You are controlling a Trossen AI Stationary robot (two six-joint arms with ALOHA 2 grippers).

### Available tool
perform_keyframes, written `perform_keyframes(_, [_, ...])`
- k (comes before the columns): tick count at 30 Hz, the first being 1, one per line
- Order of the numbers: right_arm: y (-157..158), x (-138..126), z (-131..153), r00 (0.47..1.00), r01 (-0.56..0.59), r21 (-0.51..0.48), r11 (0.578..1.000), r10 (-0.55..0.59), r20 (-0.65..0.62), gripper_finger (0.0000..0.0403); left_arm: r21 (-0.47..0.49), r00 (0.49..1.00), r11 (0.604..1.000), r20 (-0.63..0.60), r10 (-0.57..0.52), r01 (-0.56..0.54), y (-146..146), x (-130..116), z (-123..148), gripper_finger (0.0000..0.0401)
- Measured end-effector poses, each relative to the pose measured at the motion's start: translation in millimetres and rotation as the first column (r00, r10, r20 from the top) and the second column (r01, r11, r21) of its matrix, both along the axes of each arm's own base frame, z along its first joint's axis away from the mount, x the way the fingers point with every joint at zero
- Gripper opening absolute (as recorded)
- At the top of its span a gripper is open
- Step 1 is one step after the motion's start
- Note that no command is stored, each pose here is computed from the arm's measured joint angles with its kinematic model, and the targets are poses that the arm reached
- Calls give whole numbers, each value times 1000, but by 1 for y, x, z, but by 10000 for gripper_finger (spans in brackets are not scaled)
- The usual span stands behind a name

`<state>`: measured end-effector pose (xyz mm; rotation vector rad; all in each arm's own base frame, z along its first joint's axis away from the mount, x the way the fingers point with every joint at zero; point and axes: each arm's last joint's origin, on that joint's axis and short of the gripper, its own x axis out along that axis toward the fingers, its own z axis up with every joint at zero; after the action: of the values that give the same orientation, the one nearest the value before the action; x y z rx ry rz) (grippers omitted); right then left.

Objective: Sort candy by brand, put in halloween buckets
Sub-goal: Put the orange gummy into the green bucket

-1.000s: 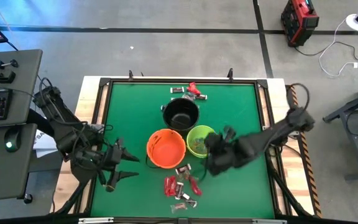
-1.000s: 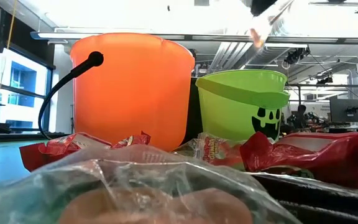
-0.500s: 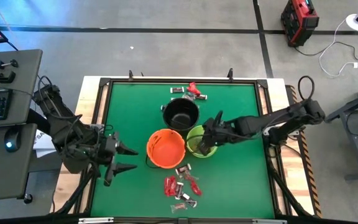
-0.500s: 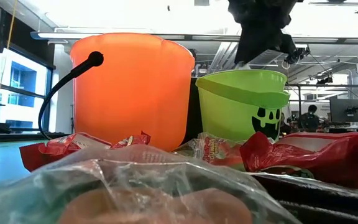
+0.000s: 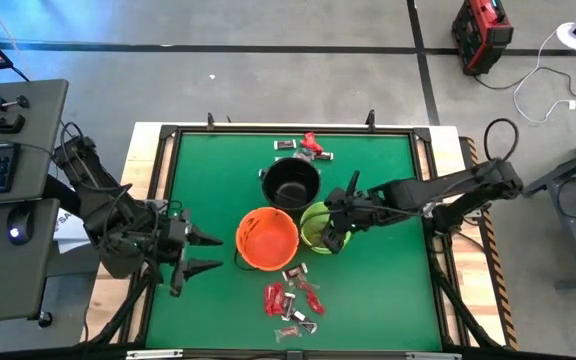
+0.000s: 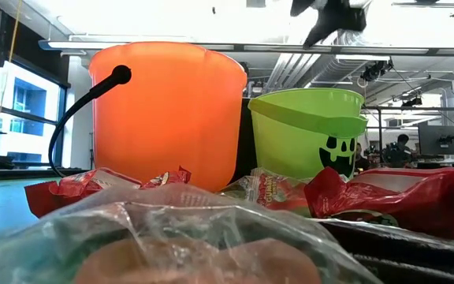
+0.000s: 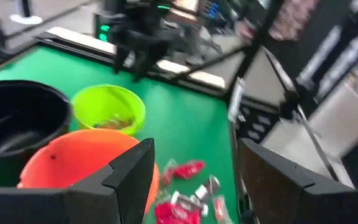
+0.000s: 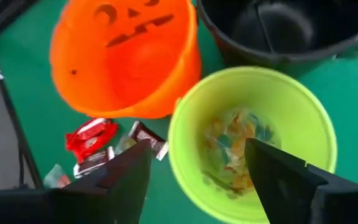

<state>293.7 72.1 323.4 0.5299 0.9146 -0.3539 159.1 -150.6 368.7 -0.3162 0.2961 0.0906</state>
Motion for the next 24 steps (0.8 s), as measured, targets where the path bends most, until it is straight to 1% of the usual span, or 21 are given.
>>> perform_keyframes(2, [9,-4,10,1000,0,-32,999,0,13,255,-23,998,998,16,53,-53,5,4,1,220])
perform_keyframes(3, [13,-6,13,1000,13,-48,999,-12,21,256,-23,998,998,11,62,-62,7,7,1,220])
perform_keyframes(6, [24,-16,12,997,73,-78,994,-73,0,256,-14,999,999,-33,37,-37,18,17,-1,220])
perform_keyframes(8, [29,-24,6,989,135,-88,987,-139,-42,256,-10,997,1000,-71,12,-12,30,23,-2,220])
perform_keyframes(10, [32,-32,-3,977,181,-100,978,-191,-95,254,21,995,1000,-103,9,-7,47,29,-1,220])
perform_keyframes(12, [34,-38,-9,967,207,-108,972,-220,-125,250,60,993,998,-116,23,-16,68,34,1,220])
perform_keyframes(14, [33,-43,-10,964,225,-117,967,-238,-117,245,72,995,997,-94,42,-35,93,35,8,220])
perform_keyframes(18, [18,-55,-14,953,271,-169,948,-289,-92,233,68,989,986,-1,151,-150,149,34,22,220])
perform_keyframes(21, [-3,-71,-21,936,321,-188,928,-341,-88,226,25,975,976,49,217,-218,194,35,27,220])
perform_keyframes(24, [-26,-84,-27,928,359,-174,917,-370,-35,221,-54,969,969,29,245,-243,238,39,19,220])
